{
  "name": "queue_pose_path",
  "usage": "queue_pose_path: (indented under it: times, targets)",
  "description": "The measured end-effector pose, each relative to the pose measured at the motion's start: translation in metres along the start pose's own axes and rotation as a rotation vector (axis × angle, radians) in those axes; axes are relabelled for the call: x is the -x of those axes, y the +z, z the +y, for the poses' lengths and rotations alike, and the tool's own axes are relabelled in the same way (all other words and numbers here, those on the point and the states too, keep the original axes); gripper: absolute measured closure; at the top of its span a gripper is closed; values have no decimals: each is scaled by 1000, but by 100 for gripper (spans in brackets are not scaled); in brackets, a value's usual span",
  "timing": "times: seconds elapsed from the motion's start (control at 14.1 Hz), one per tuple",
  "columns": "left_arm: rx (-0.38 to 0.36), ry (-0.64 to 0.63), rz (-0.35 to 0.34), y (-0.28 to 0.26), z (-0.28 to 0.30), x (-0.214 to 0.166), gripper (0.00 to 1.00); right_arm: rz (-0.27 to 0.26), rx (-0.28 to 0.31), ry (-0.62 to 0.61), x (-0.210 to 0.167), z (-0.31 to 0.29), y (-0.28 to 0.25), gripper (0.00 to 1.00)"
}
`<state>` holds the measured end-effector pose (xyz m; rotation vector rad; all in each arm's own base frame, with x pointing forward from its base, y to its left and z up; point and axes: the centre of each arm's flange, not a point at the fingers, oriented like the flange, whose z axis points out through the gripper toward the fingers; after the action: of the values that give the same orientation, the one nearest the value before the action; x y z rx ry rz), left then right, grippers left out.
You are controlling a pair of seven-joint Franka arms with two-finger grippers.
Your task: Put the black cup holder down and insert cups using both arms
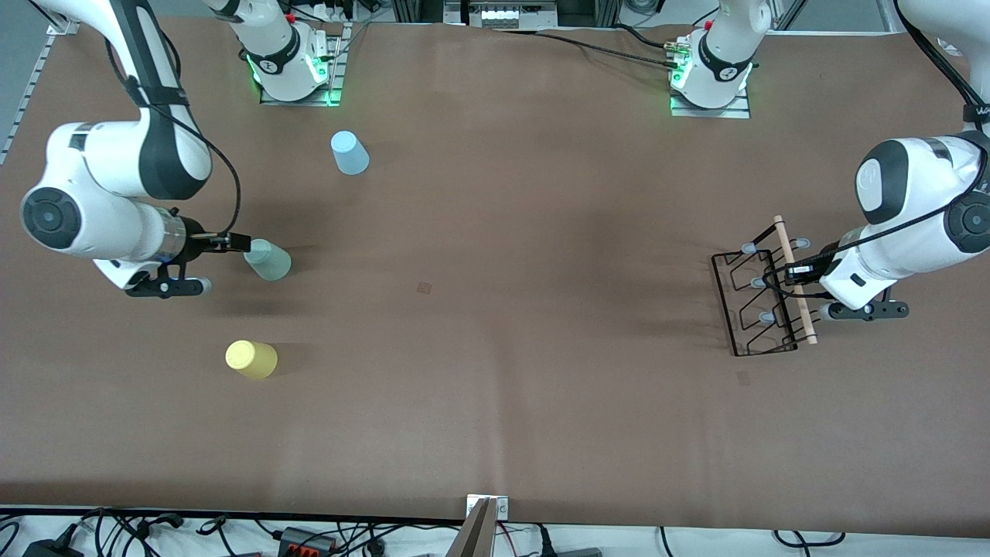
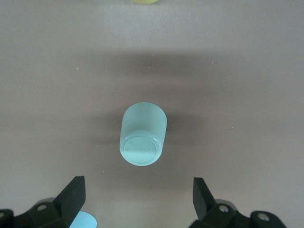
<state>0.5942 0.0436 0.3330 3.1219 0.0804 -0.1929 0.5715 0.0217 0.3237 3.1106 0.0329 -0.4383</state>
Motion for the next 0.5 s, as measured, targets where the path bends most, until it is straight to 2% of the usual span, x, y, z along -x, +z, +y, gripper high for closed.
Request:
queue_pose_path:
  times: [0.28,0.5]
  targets:
    - [2,13,-12,-1,7,1,85,-9,4,-4,-2,-5,34,0]
    - [10,88,-57,-26,60,4,85,7,6,-1,-6,-5,54,0]
